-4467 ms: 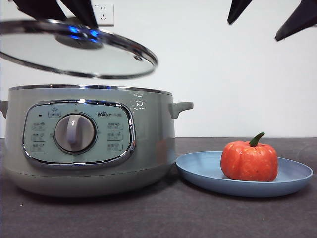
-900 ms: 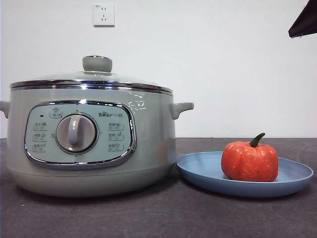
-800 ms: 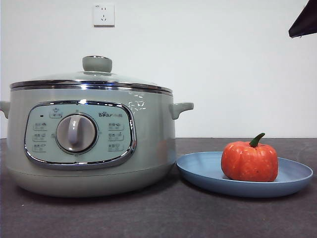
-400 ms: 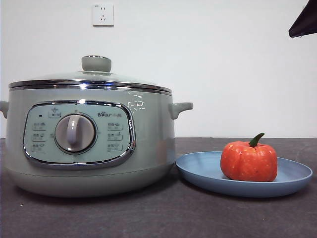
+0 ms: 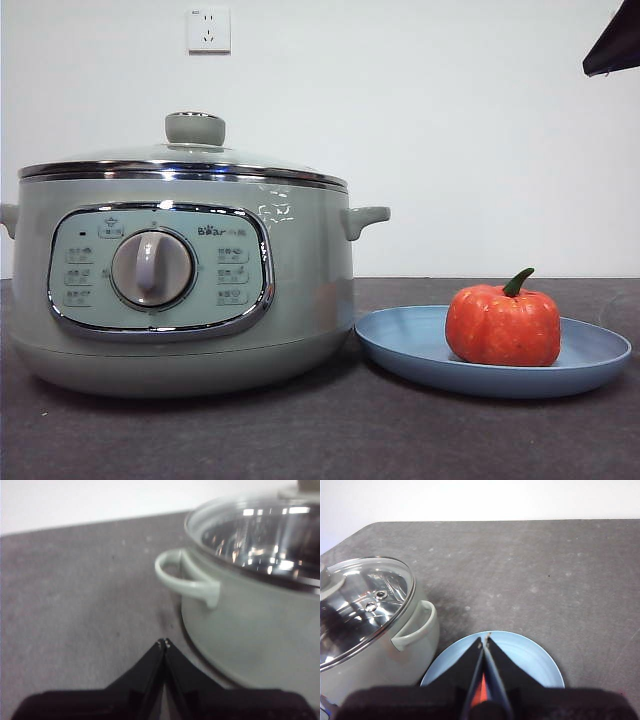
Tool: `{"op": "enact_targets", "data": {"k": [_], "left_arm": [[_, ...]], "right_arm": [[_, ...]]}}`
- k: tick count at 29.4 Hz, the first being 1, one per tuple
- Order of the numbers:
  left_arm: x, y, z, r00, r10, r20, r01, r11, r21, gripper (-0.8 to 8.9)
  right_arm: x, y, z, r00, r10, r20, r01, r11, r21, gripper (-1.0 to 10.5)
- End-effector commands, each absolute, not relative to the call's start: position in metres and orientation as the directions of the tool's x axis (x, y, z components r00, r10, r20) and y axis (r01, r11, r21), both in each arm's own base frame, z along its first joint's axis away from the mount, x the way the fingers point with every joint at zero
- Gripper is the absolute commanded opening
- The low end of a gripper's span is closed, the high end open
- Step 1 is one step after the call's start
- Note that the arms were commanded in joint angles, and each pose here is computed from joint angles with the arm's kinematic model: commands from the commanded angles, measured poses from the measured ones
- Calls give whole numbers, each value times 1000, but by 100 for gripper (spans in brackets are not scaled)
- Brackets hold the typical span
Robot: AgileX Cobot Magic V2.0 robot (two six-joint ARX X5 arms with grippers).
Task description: Take the pumpkin out from the steamer,put the pumpkin in the blue plate,close the lid
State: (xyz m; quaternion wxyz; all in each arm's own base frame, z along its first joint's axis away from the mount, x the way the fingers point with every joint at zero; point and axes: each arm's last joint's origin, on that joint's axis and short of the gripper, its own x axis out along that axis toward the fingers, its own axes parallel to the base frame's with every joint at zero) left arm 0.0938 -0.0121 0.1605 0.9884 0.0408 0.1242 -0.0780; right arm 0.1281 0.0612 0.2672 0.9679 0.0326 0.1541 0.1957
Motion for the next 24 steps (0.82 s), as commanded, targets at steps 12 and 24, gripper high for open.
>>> {"op": "enact_targets", "data": {"k": [12, 24], "left_arm": [[90, -11, 145, 913, -135, -385, 172, 983, 63, -4], [90, -11, 144, 915, -136, -380, 172, 983, 63, -4]], "right_arm": [[128, 61, 265, 876, 389, -285, -366, 921, 132, 1], [128, 61, 265, 876, 390, -285, -367, 921, 132, 1]]}}
